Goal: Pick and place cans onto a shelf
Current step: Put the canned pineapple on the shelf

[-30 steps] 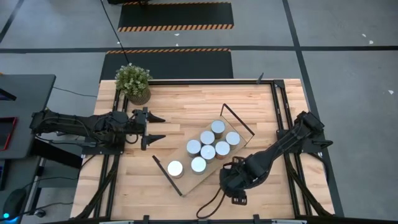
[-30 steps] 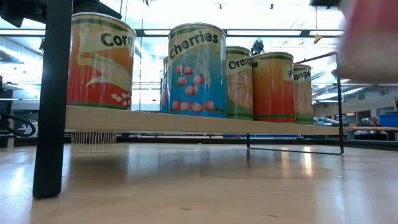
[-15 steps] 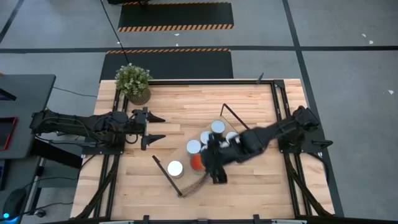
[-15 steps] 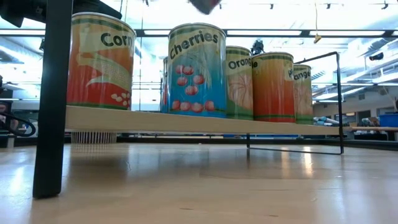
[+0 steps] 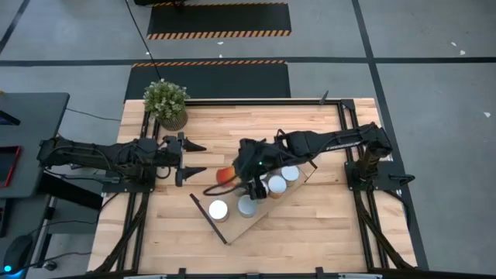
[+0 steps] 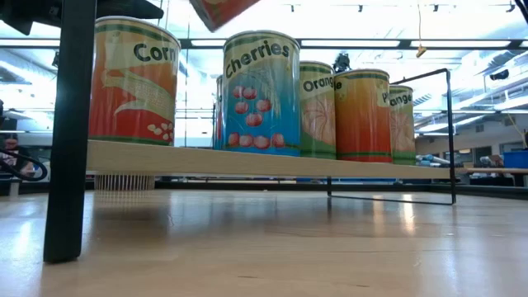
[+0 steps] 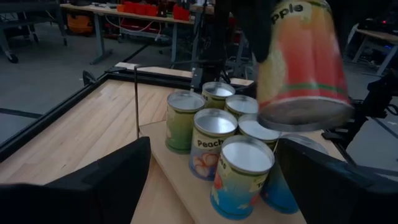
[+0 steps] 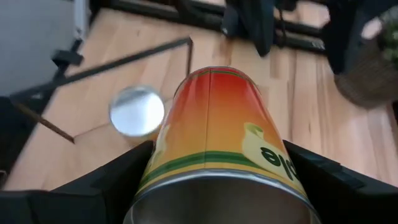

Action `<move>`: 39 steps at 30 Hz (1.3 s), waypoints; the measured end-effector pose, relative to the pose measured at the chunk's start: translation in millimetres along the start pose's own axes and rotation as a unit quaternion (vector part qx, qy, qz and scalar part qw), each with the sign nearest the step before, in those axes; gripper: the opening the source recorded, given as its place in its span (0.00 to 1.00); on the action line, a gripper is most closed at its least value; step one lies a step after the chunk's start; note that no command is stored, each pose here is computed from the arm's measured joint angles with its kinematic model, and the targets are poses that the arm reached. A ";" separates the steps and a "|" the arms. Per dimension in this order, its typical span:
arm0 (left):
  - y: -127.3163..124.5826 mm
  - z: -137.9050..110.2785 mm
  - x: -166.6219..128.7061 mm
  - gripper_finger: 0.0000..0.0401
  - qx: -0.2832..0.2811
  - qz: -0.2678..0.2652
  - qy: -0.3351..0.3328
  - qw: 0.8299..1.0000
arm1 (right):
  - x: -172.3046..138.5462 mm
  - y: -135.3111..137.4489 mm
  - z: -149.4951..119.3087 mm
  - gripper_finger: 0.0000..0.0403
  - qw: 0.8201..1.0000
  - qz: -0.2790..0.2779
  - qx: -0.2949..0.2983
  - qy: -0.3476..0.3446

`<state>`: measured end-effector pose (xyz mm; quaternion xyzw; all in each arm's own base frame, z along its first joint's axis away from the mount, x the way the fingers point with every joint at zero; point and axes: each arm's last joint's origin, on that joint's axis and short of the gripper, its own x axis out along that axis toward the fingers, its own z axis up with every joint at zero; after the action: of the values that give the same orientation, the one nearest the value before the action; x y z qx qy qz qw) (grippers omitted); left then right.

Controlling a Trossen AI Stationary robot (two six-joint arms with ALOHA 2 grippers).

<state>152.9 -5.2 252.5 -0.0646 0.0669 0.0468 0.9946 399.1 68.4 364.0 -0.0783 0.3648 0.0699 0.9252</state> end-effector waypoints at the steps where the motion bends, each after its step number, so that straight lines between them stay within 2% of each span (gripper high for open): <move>1: -0.1 0.5 0.0 0.89 0.000 0.000 -0.003 1.000 | 5.1 -0.8 2.0 0.81 1.000 0.008 -0.001 -0.008; 10: -0.9 2.8 -0.1 0.89 0.011 -0.004 -0.015 1.000 | 41.1 -1.6 19.2 0.81 0.996 0.021 -0.053 0.061; 21: -3.0 2.2 -0.4 0.89 0.015 -0.011 -0.013 1.000 | 78.5 -0.2 12.2 0.81 0.991 0.008 -0.068 0.114; 39: -2.8 0.7 -0.3 0.89 0.014 -0.010 -0.005 1.000 | 81.2 15.4 8.0 0.81 0.990 0.017 -0.054 0.132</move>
<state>152.9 -7.8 253.5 -0.0509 0.0621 0.0366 0.9961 460.3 90.9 312.6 -0.1309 0.4808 0.0941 0.8619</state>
